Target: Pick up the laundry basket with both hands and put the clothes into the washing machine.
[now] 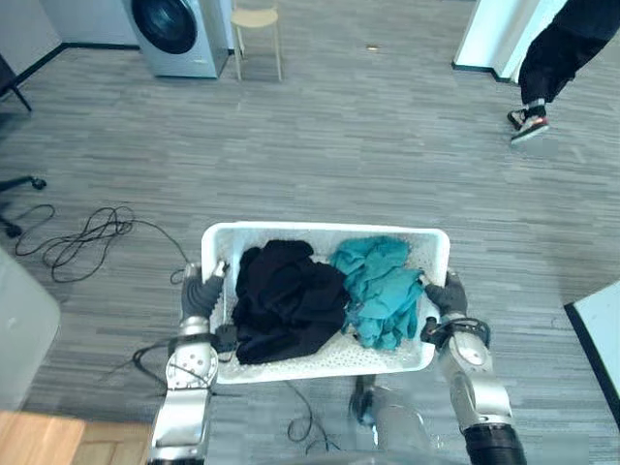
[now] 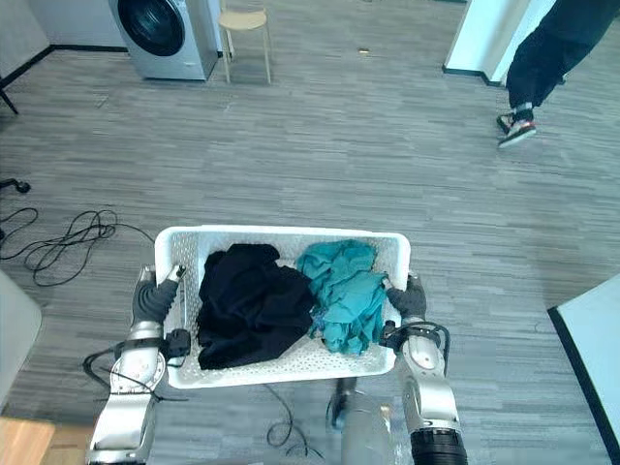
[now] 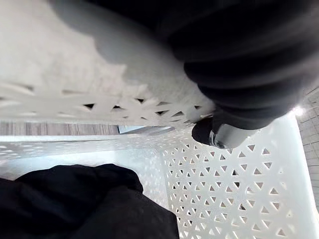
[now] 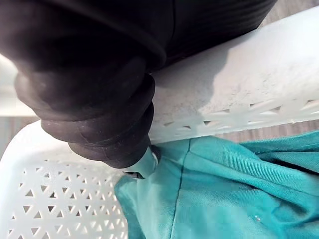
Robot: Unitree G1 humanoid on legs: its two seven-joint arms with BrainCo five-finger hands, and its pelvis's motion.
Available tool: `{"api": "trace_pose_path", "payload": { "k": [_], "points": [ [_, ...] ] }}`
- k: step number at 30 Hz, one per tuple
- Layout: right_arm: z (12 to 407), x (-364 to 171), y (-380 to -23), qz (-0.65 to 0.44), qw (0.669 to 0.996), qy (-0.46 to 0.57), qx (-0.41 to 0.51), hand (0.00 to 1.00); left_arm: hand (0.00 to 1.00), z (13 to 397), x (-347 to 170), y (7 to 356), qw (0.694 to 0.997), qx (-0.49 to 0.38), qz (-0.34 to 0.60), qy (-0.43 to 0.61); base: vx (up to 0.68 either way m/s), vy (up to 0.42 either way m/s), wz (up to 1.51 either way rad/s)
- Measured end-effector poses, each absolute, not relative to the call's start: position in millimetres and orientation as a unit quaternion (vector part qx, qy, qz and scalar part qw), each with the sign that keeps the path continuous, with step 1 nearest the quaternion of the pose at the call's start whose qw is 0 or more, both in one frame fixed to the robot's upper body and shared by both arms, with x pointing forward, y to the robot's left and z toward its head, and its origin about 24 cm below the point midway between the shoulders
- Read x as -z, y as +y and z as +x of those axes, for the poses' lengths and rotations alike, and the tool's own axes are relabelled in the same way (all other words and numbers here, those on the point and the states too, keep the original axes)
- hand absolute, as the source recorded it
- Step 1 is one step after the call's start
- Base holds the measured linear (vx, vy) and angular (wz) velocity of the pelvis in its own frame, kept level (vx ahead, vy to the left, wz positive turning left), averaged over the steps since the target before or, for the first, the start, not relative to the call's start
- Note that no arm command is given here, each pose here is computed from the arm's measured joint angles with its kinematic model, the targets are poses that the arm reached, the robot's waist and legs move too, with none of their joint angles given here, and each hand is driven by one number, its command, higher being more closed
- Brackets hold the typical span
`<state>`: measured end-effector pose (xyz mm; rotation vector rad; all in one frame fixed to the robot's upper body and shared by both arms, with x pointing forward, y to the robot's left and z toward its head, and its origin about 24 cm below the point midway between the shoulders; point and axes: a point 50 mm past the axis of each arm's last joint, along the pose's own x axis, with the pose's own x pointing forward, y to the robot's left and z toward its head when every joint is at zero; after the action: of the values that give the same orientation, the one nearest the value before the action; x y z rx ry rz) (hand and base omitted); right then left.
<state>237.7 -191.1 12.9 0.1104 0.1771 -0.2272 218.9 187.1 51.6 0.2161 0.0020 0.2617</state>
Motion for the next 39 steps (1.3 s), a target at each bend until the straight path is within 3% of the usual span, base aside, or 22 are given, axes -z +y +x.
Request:
{"api": "trace_pose_path", "payload": {
  "k": [9,21,31,39],
  "points": [
    [239,-18,-191,0.029,0.990,0.086,0.107,1.00,1.00,211,-43,188,0.987,-0.138,0.077,0.010,0.71,-0.063,-0.15],
    [240,-10,-193,0.012,0.987,0.099,0.124,1.00,1.00,215,-41,184,0.989,-0.124,0.077,0.020,0.66,0.317,0.21],
    [234,-5,-187,0.022,0.988,0.096,0.119,1.00,1.00,210,-42,188,0.986,-0.139,0.091,0.017,0.46,0.022,0.11],
    [226,-40,-190,0.006,0.992,0.022,0.122,1.00,1.00,207,-57,188,0.985,-0.156,0.073,-0.033,0.39,0.029,-0.22]
  ]
}}
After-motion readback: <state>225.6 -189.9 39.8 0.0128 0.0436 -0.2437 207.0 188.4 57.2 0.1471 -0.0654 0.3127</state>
